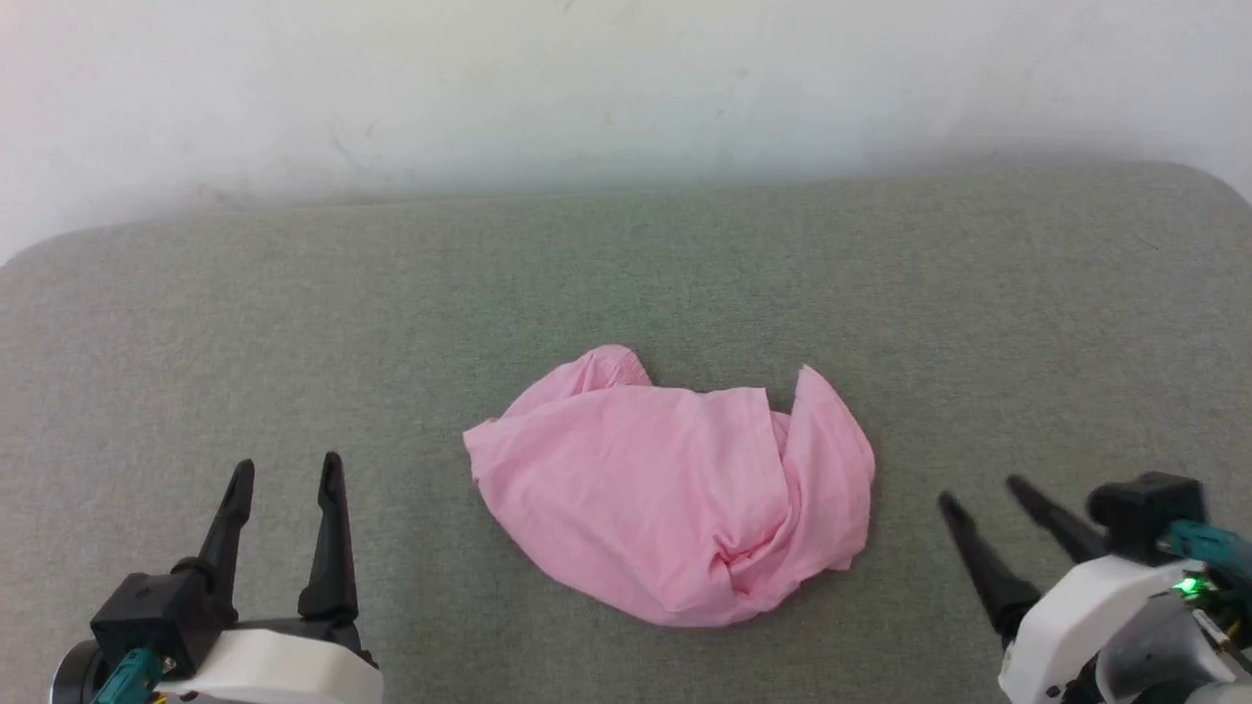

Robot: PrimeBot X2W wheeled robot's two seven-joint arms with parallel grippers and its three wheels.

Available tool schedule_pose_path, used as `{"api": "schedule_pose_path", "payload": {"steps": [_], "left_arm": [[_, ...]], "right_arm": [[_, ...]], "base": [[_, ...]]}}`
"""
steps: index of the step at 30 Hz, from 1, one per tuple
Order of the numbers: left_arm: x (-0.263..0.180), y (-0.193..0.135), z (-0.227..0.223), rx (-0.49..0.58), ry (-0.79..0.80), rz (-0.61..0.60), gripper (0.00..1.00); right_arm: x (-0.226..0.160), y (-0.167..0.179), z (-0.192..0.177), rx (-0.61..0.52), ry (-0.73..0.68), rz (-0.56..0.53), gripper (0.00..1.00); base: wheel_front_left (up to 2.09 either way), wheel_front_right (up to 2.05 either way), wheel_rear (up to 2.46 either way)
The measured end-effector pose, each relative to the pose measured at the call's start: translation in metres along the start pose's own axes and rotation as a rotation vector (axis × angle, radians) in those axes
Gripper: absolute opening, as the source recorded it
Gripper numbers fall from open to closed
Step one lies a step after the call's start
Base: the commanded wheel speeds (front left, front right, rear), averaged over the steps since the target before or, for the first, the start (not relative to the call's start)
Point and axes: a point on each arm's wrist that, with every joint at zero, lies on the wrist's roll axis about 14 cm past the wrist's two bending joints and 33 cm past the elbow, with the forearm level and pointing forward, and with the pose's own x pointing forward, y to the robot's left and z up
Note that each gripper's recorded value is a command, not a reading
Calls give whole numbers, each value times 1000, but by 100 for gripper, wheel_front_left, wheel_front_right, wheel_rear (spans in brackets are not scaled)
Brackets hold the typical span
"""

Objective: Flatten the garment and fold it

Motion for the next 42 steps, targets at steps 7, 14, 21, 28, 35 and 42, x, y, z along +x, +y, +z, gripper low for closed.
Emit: {"api": "schedule_pose_path", "payload": {"steps": [7, 14, 21, 28, 35, 42], "left_arm": [[-6, 2, -4, -24, 4, 29, 100], [-9, 8, -16, -50, 25, 66, 100], [-7, 10, -20, -51, 28, 77, 100], [-3, 5, -20, -52, 26, 59, 100], [0, -3, -17, -56, 18, 32, 100], [1, -6, -15, -61, 14, 25, 100]], "right_arm": [[17, 22, -42, 7, 277, 148, 100], [36, 39, -60, -3, 414, 254, 100], [40, 58, -67, 12, 473, 342, 0], [47, 41, -10, -12, 225, 311, 0], [27, -32, 47, -68, -30, 78, 0], [-44, -97, -49, 62, 242, -224, 0]], "base": [[0, 0, 0], [0, 0, 0], [0, 0, 0], [0, 0, 0], [0, 0, 0], [0, 0, 0]]}}
